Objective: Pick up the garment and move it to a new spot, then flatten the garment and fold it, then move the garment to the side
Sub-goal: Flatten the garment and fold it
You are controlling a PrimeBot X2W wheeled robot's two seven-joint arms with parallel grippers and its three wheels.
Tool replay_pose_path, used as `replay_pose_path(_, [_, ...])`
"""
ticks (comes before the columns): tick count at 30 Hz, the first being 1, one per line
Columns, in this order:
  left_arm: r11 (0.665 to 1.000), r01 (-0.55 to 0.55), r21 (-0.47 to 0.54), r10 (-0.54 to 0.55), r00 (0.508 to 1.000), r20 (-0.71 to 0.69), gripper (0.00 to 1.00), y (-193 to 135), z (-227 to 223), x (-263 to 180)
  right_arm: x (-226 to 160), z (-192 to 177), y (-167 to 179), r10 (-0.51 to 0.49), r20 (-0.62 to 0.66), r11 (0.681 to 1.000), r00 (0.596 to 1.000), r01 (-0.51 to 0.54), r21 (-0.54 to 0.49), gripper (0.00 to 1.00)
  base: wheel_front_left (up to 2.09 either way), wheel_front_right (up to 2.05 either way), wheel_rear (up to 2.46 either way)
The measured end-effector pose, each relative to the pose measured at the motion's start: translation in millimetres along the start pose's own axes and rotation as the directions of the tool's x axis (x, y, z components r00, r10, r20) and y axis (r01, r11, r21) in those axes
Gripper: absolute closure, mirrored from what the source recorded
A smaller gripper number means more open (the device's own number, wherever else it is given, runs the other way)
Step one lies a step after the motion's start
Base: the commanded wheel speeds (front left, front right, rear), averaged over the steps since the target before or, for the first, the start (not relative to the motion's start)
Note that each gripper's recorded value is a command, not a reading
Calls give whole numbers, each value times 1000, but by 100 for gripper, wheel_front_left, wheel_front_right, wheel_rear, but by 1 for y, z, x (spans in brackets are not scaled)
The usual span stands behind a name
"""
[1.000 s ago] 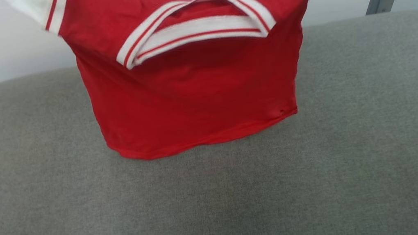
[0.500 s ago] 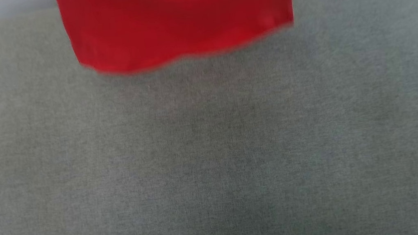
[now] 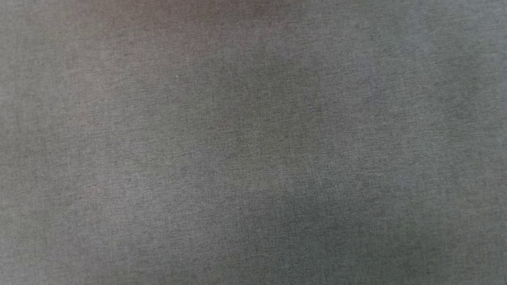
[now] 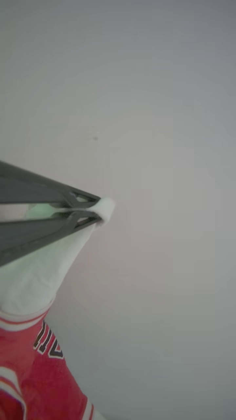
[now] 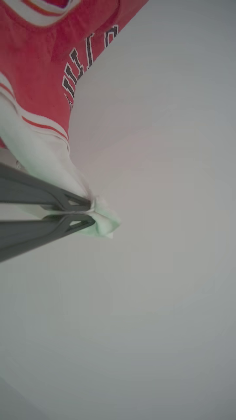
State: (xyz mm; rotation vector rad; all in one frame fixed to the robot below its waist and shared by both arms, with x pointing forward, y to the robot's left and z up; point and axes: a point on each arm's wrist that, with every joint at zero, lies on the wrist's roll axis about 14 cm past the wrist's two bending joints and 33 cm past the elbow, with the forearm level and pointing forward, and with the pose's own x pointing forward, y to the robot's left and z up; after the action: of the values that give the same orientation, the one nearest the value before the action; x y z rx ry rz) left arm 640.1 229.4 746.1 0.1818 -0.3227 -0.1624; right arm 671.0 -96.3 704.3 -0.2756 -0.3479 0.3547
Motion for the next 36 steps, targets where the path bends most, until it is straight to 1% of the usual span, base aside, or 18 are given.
replay_pose_path(3, [1000,3,-27,-7,992,-128,100,-5,-49,-15,-10,-40,21,47,-103,999,994,-45,16,100,0,0,0])
replay_pose_path(5, [999,-3,-47,-7,978,-208,100,-6,-74,-26,-19,-58,33,75,-157,997,985,-72,25,100,0,0,0])
replay_pose_path(7, [998,-16,-56,-1,956,-295,100,-3,-98,-40,-27,-70,40,92,-192,995,977,-81,61,100,0,0,0])
replay_pose_path(8, [994,-36,-99,-6,920,-391,100,-5,-120,-57,-39,-84,48,115,-246,992,963,-99,77,100,0,0,0])
replay_pose_path(9, [994,-37,-106,-14,897,-441,100,-7,-132,-66,-45,-88,52,124,-263,989,957,-99,106,100,0,0,0])
replay_pose_path(11, [987,-55,-150,-32,851,-525,100,-11,-149,-85,-58,-97,59,151,-311,986,938,-119,121,100,0,0,0])
replay_pose_path(13, [984,-64,-164,-45,808,-588,100,-11,-161,-105,-71,-101,65,175,-343,979,923,-127,158,100,0,0,0])
replay_pose_path(14, [979,-81,-187,-53,785,-617,100,-11,-166,-115,-79,-104,66,185,-363,977,913,-133,164,100,0,0,0])
replay_pose_path(16, [977,-87,-195,-68,738,-671,100,-12,-176,-137,-94,-107,68,202,-392,970,898,-129,205,100,0,0,0])
replay_pose_path(18, [969,-104,-224,-88,702,-706,100,-14,-182,-157,-113,-113,72,227,-438,964,870,-139,225,100,0,0,0])
replay_pose_path(20, [966,-114,-234,-97,676,-730,100,-13,-185,-175,-131,-117,78,255,-469,953,846,-140,267,100,0,0,0])
replay_pose_path(22, [964,-118,-237,-104,652,-751,100,-14,-186,-192,-150,-120,79,277,-505,949,817,-149,279,100,0,0,0])
replay_pose_path(24, [961,-129,-246,-114,625,-772,100,-18,-189,-212,-170,-124,83,303,-539,938,786,-147,314,100,0,0,0])
replay_pose_path(27, [956,-143,-256,-122,600,-791,100,-24,-188,-237,-200,-130,88,338,-587,926,735,-147,349,100,0,0,0])
replay_pose_path(28, [956,-143,-256,-122,600,-791,100,-24,-188,-237,-200,-130,88,338,-587,926,735,-147,349,100,0,0,0])
replay_pose_path(30, [957,-150,-247,-117,579,-807,100,-27,-187,-257,-219,-134,94,364,-615,915,700,-146,376,100,0,0,0])
replay_pose_path(32, [949,-174,-262,-123,560,-820,100,-31,-186,-275,-238,-138,100,387,-641,906,663,-142,400,100,0,0,0])
replay_pose_path(36, [937,-213,-276,-138,501,-854,100,-44,-188,-315,-276,-144,110,427,-693,890,582,-131,438,100,0,0,0])
